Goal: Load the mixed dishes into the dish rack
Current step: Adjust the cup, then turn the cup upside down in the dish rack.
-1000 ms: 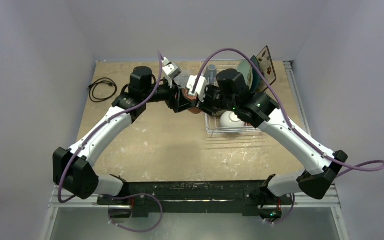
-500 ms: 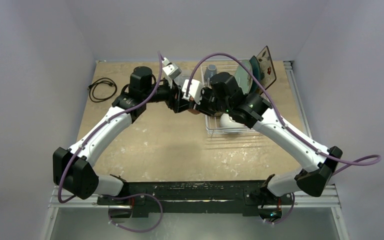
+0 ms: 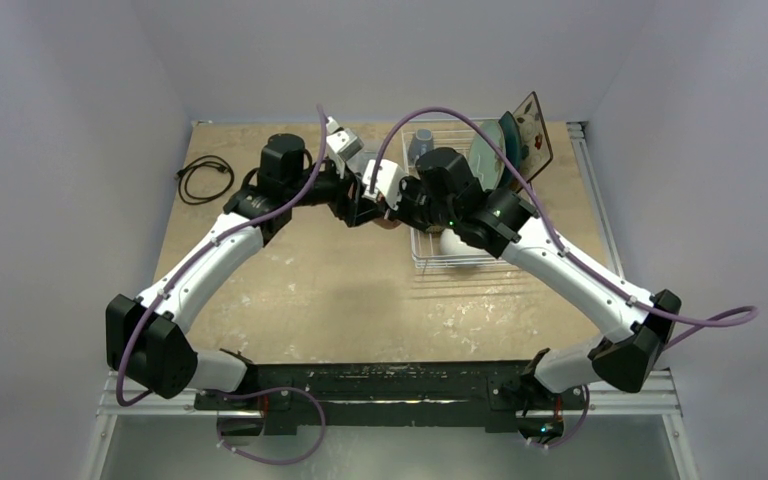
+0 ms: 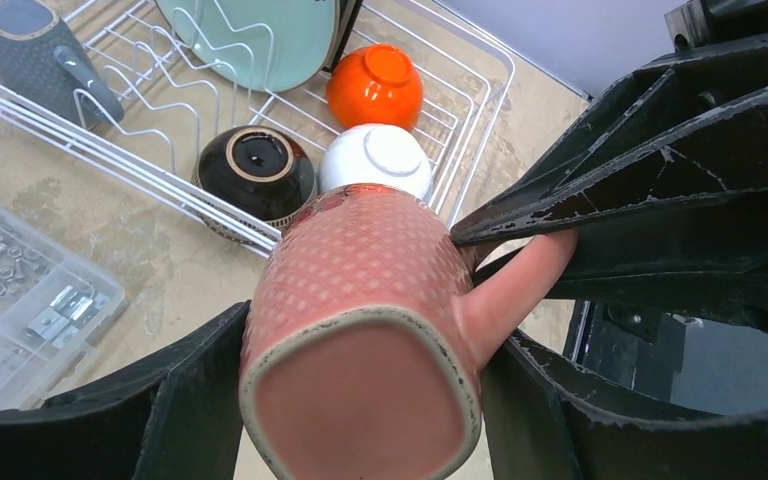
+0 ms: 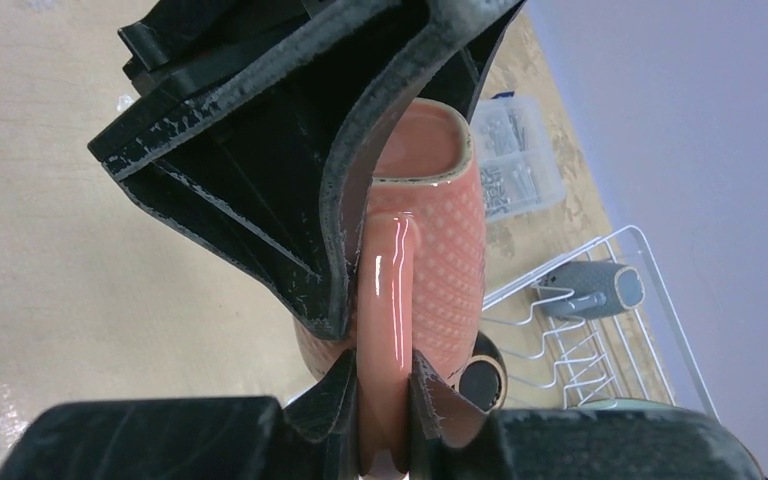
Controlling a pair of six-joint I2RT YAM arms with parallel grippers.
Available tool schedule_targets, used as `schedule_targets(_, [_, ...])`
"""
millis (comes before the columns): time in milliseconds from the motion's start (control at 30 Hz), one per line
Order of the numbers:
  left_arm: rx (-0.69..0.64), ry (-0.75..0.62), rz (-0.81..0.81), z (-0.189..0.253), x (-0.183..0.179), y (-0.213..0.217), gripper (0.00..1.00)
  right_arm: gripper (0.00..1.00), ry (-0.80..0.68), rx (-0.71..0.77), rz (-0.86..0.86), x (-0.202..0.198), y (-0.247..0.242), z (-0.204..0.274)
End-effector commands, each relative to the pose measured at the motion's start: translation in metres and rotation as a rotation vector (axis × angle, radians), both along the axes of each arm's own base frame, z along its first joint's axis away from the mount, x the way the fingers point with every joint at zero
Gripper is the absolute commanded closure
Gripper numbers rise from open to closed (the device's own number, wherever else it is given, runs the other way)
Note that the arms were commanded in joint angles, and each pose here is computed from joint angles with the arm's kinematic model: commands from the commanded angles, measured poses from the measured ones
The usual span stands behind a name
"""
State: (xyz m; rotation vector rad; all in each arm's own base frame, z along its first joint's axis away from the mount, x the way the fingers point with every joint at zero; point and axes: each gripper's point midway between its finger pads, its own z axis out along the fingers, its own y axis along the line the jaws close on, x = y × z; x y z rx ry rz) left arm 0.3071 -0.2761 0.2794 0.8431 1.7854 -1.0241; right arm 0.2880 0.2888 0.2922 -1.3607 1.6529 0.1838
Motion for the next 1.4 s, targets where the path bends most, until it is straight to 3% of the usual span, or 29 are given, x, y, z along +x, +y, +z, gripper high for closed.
schedule_targets(0, [-0.095, -0.155, -0.067, 0.059, -0.013, -0.005, 1.0, 1.0, -0.016, 0.027, -0.011, 0.009, 0.009, 0.001])
schedule_targets(167, [-0.1, -0.153, -0.033, 0.062, -0.01, -0.003, 1.0, 1.0, -0.081, 0.15, -0.101, 0.019, 0.007, 0.015])
schedule_targets(333, [-0.104, -0.172, 0.053, 0.072, -0.006, 0.007, 0.58, 1.0, -0.133, 0.401, -0.12, 0.012, 0.01, 0.048])
schedule_targets(367, [-0.105, -0.178, 0.078, 0.074, -0.005, 0.01, 0.33, 1.0, -0.137, 0.428, -0.14, 0.014, 0.008, 0.052])
schedule_targets(400, [-0.106, -0.189, 0.101, 0.078, -0.004, 0.013, 0.19, 1.0, -0.129, 0.451, -0.155, 0.017, 0.007, 0.054])
schedule_targets(433, [-0.108, -0.202, 0.123, 0.083, -0.004, 0.016, 0.1, 1.0, -0.121, 0.469, -0.173, 0.022, 0.005, 0.053])
schedule_targets(500, [-0.106, -0.222, 0.195, 0.092, 0.0, 0.026, 0.02, 1.0, -0.102, 0.518, -0.222, 0.033, -0.003, 0.053])
schedule_targets(667, [-0.074, -0.238, 0.55, 0.115, 0.019, 0.08, 0.0, 1.0, -0.075, 0.678, -0.446, 0.077, -0.049, 0.049])
schedule_targets(800, [0.006, -0.203, 0.728, 0.117, 0.015, 0.117, 0.0, 1.0, -0.12, 0.757, -0.658, 0.115, -0.079, 0.042])
schedule_targets(1033, [0.097, -0.241, 0.806, 0.106, 0.002, 0.146, 0.0, 1.0, -0.237, 0.822, -1.054, 0.179, -0.135, 0.006])
schedule_targets(1167, [0.12, -0.302, 0.819, 0.092, 0.003, 0.152, 0.0, 1.0, -0.273, 0.837, -1.113, 0.206, -0.151, -0.004])
schedule_targets(1367, [0.153, -0.304, 0.807, 0.073, 0.009, 0.15, 0.0, 1.0, -0.322, 0.795, -1.055, 0.238, -0.149, -0.008])
